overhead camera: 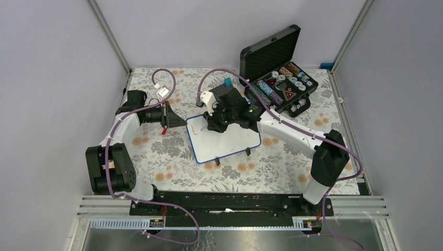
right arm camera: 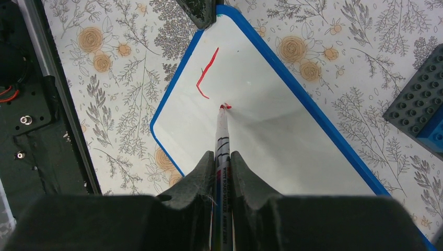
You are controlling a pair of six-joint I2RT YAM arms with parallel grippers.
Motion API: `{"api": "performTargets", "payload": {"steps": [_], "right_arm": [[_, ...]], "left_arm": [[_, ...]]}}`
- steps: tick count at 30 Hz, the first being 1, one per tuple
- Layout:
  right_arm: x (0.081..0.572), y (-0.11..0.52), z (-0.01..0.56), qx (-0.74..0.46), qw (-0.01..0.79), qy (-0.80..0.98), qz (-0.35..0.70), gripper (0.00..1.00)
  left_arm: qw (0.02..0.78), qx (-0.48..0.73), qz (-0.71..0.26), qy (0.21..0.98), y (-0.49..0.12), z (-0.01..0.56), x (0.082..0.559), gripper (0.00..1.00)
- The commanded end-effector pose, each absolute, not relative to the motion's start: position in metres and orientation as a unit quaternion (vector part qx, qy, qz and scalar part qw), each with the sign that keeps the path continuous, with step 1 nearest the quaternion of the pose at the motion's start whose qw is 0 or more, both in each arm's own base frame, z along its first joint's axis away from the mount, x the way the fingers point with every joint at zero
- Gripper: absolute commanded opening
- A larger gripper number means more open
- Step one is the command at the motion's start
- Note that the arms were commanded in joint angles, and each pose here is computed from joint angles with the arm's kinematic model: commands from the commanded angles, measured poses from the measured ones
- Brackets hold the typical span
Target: Write a sentence on the whiteboard
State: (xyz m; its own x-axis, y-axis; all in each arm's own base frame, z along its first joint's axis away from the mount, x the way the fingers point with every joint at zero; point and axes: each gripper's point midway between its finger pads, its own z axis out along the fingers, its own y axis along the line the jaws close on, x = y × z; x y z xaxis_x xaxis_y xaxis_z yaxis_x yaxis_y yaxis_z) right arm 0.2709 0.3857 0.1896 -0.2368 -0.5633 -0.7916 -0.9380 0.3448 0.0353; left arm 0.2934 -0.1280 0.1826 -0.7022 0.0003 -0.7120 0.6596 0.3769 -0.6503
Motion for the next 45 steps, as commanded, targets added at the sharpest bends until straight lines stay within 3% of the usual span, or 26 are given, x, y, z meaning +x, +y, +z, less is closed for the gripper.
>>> {"api": "performTargets", "payload": {"steps": [1, 45], "right_arm": [[0.265, 0.387, 0.187, -0.519, 0.350, 0.733, 0.268, 0.00], [0.295, 0.370, 0.212, -0.495, 0.393, 0.742, 0.222, 0.00]], "left_arm": [[0.348, 0.244, -0.516, 0.744, -0.131, 0.203, 0.294, 0.00], [0.349, 0.244, -0.513, 0.745, -0.131, 0.203, 0.292, 0.00]]}}
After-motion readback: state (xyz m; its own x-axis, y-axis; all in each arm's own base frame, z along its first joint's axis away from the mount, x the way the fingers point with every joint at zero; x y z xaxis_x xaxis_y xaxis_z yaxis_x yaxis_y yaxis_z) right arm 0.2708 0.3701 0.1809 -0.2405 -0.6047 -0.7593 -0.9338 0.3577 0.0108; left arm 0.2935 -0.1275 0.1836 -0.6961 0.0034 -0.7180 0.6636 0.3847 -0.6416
